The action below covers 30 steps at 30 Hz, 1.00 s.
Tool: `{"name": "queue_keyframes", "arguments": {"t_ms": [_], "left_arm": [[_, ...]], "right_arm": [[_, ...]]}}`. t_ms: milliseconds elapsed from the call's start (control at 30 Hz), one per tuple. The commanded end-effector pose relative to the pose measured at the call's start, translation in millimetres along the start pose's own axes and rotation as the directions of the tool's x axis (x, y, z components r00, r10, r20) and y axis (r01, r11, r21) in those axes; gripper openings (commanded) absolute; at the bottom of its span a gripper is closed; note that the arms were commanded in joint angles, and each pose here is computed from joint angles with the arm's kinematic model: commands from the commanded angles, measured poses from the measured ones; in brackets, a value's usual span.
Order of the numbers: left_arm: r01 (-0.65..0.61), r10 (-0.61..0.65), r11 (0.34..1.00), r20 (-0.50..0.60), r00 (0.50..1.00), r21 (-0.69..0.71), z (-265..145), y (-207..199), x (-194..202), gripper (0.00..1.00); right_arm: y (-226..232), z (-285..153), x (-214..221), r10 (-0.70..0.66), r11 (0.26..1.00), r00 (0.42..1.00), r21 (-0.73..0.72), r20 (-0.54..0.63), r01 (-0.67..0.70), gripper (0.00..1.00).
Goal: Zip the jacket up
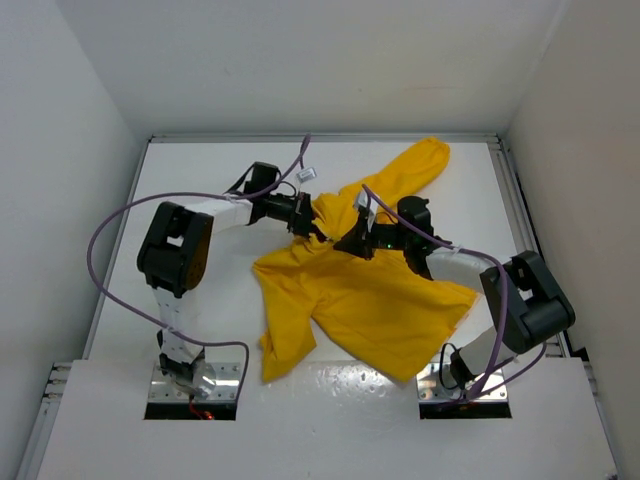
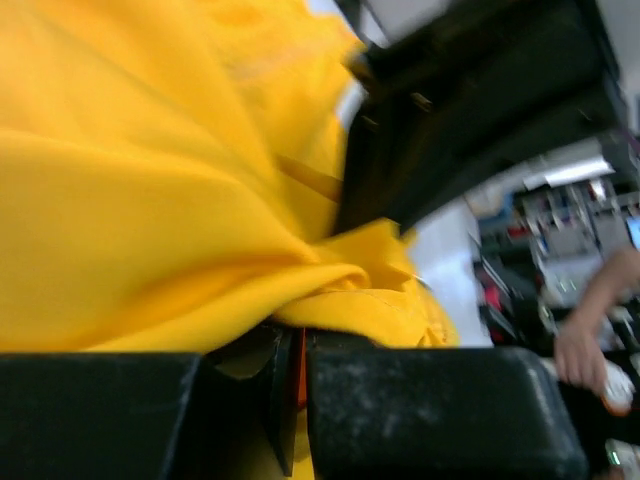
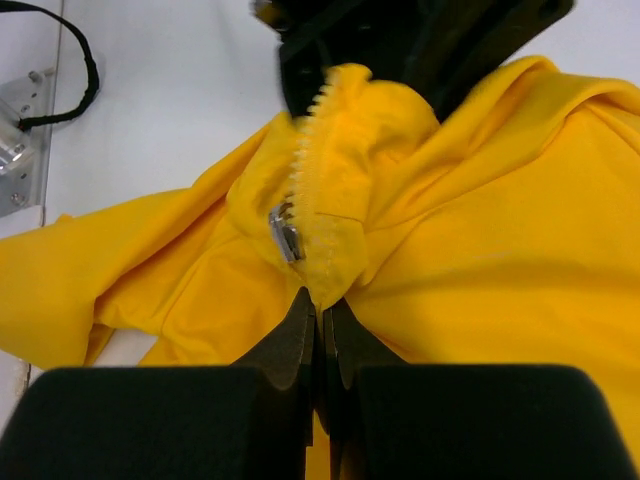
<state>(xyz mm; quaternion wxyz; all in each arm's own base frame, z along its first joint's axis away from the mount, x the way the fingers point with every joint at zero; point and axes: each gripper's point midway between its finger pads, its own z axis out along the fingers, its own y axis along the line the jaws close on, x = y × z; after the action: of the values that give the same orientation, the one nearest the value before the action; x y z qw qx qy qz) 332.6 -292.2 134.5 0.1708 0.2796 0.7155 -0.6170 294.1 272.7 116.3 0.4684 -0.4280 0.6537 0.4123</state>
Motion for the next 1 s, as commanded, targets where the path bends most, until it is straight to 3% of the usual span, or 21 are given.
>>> {"name": "queue_keyframes", "arguments": {"t_ms": [0,167,300,467,667,967], "left_arm": [[-0.06,0.074,0.977,-0.06,0.995,0.206,-9.2,-61.0,15.3,0.1],[-0.077,0.092,0.974,-0.059,0.994,0.215,-18.4,-76.6,28.3,0.1],[-0.057,0.068,0.984,-0.062,0.996,0.17,-24.8,-67.8,41.2,0.26],[-0.069,0.081,0.984,-0.064,0.995,0.162,-25.1,-68.6,34.4,0.34],[-0.119,0.127,0.984,-0.059,0.99,0.13,-22.7,-59.9,15.0,0.34],[-0.123,0.125,0.992,-0.075,0.989,0.032,-22.2,-44.9,6.1,0.34]], "right_arm": [[-1.2,1.8,-18.6,-0.105,0.994,0.993,-0.021,0.044,0.106,0.0],[-3.3,1.0,-20.1,-0.096,0.995,0.994,-0.009,0.045,0.097,0.0],[-2.7,0.6,-25.7,-0.098,0.995,0.993,-0.008,0.059,0.099,0.0],[-2.4,1.0,-27.3,-0.095,0.995,0.994,-0.012,0.061,0.096,0.0],[10.8,8.5,-32.4,-0.107,0.993,0.992,-0.052,0.06,0.11,0.0],[12.6,14.2,-36.1,-0.006,0.999,1.0,-0.044,0.022,0.007,0.0]]}}
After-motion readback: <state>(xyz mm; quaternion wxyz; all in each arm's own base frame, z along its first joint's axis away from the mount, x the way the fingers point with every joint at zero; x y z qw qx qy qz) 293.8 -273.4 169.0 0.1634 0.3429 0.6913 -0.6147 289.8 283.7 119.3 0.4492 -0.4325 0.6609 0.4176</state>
